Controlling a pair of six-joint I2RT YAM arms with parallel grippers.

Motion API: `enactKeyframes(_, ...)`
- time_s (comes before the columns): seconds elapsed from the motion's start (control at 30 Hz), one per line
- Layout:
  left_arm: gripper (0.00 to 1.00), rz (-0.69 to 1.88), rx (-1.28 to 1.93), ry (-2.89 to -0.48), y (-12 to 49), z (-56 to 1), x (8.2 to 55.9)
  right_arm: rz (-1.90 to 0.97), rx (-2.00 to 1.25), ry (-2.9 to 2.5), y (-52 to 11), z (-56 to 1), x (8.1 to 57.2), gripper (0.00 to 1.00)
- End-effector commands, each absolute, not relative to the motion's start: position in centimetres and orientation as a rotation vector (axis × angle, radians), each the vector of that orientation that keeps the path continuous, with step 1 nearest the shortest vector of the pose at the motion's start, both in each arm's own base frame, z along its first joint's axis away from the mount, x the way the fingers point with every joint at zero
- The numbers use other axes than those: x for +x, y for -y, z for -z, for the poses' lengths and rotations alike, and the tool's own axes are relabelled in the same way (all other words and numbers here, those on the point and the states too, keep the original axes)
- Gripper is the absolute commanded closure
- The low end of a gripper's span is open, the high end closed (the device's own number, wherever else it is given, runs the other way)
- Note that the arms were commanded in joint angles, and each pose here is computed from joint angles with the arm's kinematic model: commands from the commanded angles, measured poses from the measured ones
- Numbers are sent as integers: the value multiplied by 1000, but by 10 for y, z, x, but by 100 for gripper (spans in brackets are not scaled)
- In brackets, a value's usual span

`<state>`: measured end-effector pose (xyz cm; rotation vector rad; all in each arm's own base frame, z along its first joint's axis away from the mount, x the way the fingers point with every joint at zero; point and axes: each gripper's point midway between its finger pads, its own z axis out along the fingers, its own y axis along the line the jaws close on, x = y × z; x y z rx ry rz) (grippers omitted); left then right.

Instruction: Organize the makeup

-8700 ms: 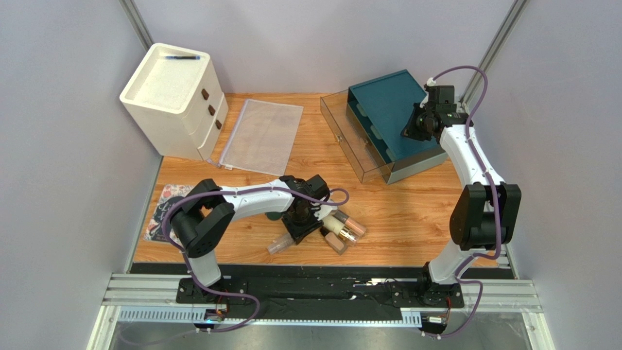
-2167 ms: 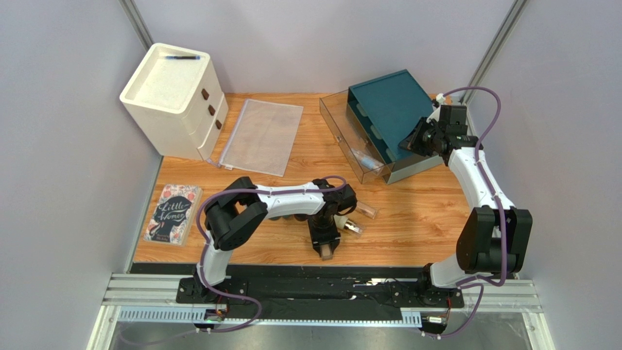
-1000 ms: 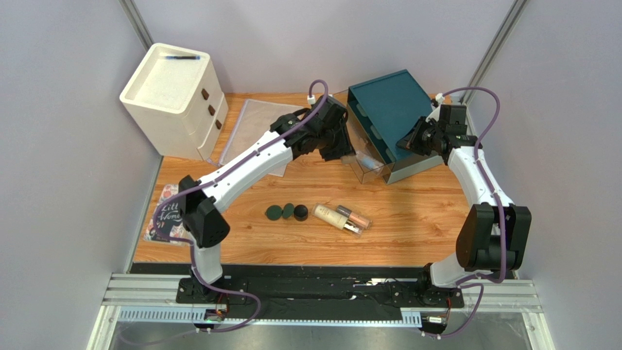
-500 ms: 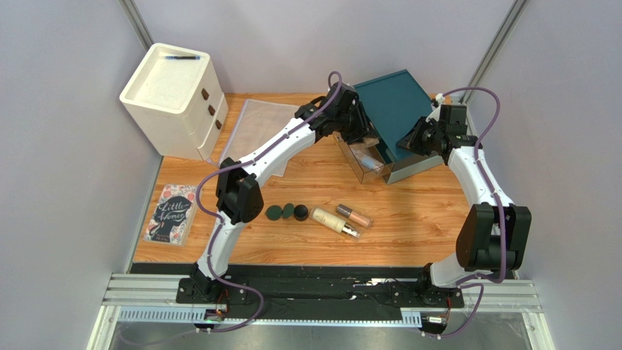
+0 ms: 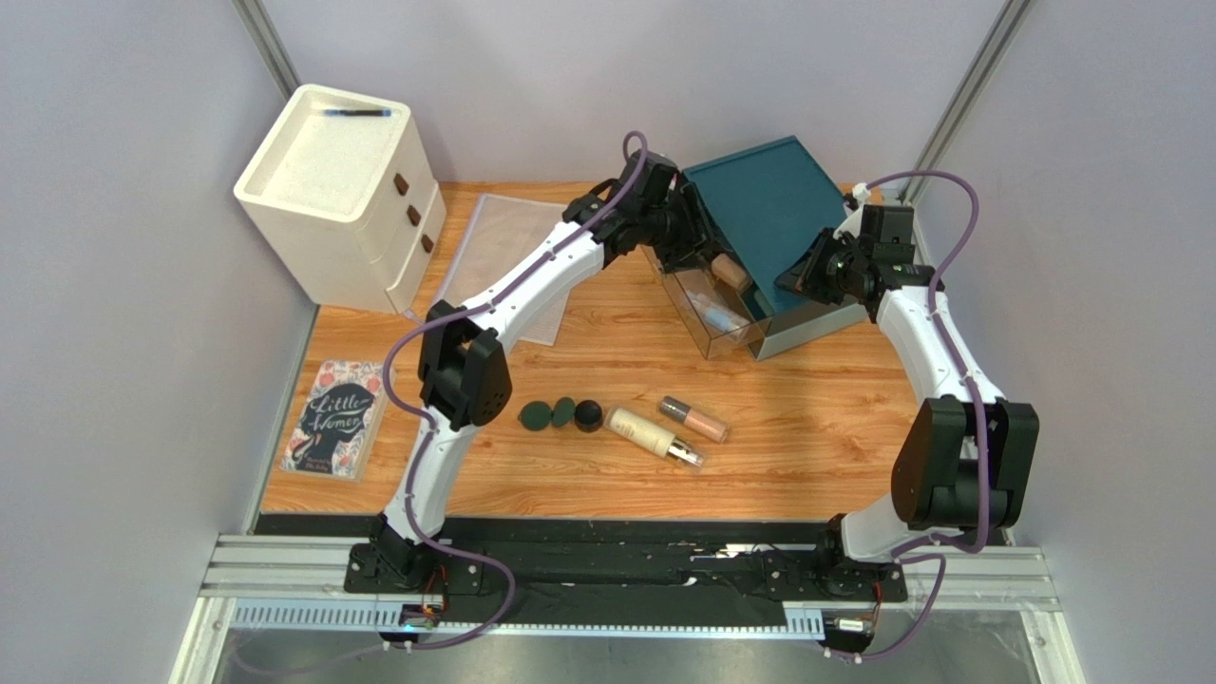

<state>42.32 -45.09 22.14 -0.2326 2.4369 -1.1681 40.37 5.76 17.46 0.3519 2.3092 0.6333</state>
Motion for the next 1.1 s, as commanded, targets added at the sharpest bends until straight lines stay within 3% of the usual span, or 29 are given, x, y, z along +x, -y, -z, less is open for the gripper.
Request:
enactKeyframes(0.0, 38, 1266, -142, -2319, 451, -273, 422, -498, 475, -2618, -41, -99, 350, 100)
enactKeyframes(0.23, 39, 1071, 248, -2294, 413, -284, 364, -493, 480, -2623, -39, -97, 348, 100)
enactKeyframes(0.43, 31, 851, 623, -2190, 369, -283, 292, -502, 481, -2621, -40, -98, 349, 100)
enactKeyframes(0.6, 26, 721, 876, -2255, 345, -251, 246, -503, 487, -2628, -40, -96, 347, 100)
enactKeyframes(0.63, 13, 694, 927, -2266, 342, -244, 241, -507, 489, -2631, -41, -95, 347, 100)
enactKeyframes(0.73, 0, 586, 1085, -2330, 338, -213, 222, -510, 492, -2633, -41, -93, 347, 100)
enactKeyframes(1.07, 1, 313, 1566, -2309, 369, -128, 169, -493, 485, -2636, -39, -92, 344, 100)
